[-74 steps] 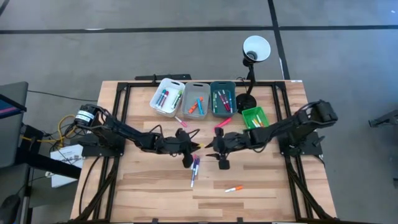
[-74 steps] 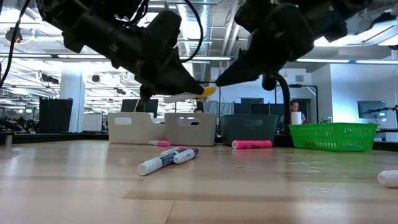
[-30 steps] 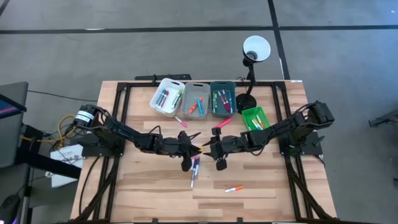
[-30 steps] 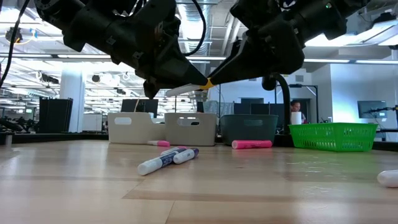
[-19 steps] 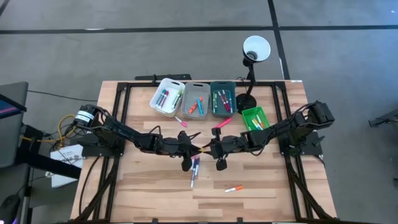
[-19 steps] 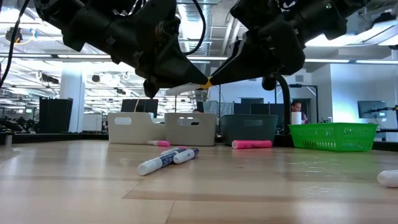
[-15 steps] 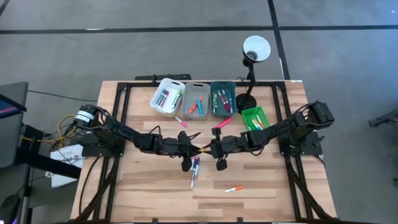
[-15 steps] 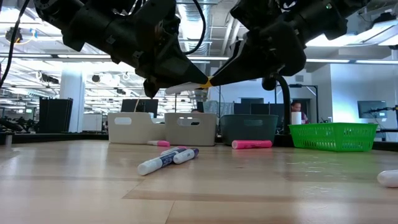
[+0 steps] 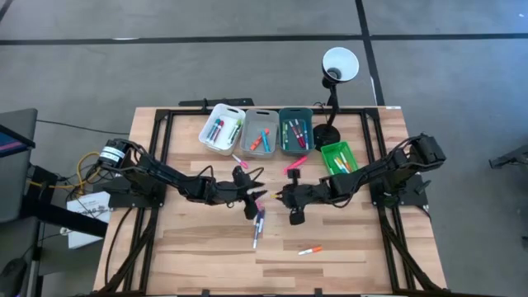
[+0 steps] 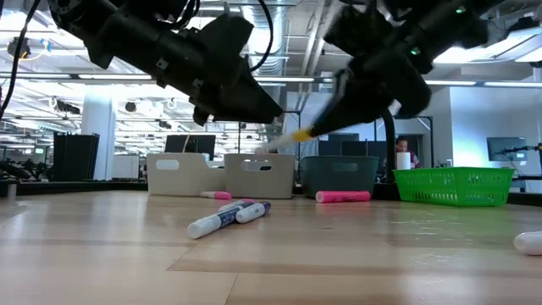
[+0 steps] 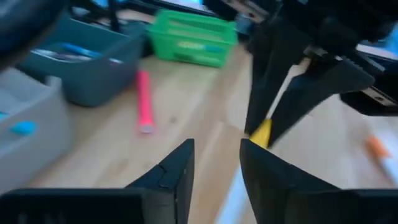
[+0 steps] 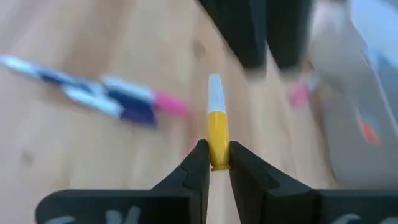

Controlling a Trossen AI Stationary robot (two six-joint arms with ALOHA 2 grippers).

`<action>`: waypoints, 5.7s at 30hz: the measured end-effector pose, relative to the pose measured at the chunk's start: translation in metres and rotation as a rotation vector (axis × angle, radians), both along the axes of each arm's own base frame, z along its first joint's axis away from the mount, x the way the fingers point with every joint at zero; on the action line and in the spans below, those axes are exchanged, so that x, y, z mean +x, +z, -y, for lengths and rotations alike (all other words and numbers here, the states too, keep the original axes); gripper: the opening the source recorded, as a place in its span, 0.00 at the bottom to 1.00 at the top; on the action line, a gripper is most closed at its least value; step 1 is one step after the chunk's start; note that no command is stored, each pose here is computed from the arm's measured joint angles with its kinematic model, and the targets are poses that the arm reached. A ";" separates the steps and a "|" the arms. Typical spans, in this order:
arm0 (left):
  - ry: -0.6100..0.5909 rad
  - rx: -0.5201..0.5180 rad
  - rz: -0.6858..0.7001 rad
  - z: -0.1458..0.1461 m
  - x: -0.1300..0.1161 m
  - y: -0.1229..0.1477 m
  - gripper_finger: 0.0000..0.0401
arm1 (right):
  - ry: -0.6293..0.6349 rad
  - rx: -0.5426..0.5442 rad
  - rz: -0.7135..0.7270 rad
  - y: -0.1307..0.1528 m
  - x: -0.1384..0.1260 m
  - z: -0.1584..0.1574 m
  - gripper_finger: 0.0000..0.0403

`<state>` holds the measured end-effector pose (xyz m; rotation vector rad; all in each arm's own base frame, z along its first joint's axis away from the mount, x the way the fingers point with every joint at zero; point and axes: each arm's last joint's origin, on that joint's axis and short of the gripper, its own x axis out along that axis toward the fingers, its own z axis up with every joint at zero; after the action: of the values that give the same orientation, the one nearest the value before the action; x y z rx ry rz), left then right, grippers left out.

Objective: Pick & Place Markers
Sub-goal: Put the yellow highlighter pen into the green bin, then put the pink highlighter pen into the green bin

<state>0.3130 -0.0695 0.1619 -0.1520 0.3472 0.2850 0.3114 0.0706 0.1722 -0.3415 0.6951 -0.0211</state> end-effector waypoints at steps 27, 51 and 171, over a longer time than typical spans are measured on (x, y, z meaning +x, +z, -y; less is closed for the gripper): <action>0.083 0.057 0.008 -0.002 -0.001 0.001 0.34 | -1.076 0.111 -0.170 0.056 -0.144 0.034 0.11; 0.083 0.051 0.026 -0.002 0.000 0.003 0.34 | -1.277 0.023 -0.400 0.019 -0.129 0.032 0.11; -0.253 0.251 -0.599 -0.131 -0.027 -0.037 0.45 | -0.138 0.358 0.355 0.082 -0.125 0.012 0.25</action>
<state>0.2858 0.0616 0.1247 0.2316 0.9118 0.1157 0.1862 0.0589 0.2538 0.0568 0.3587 -0.0854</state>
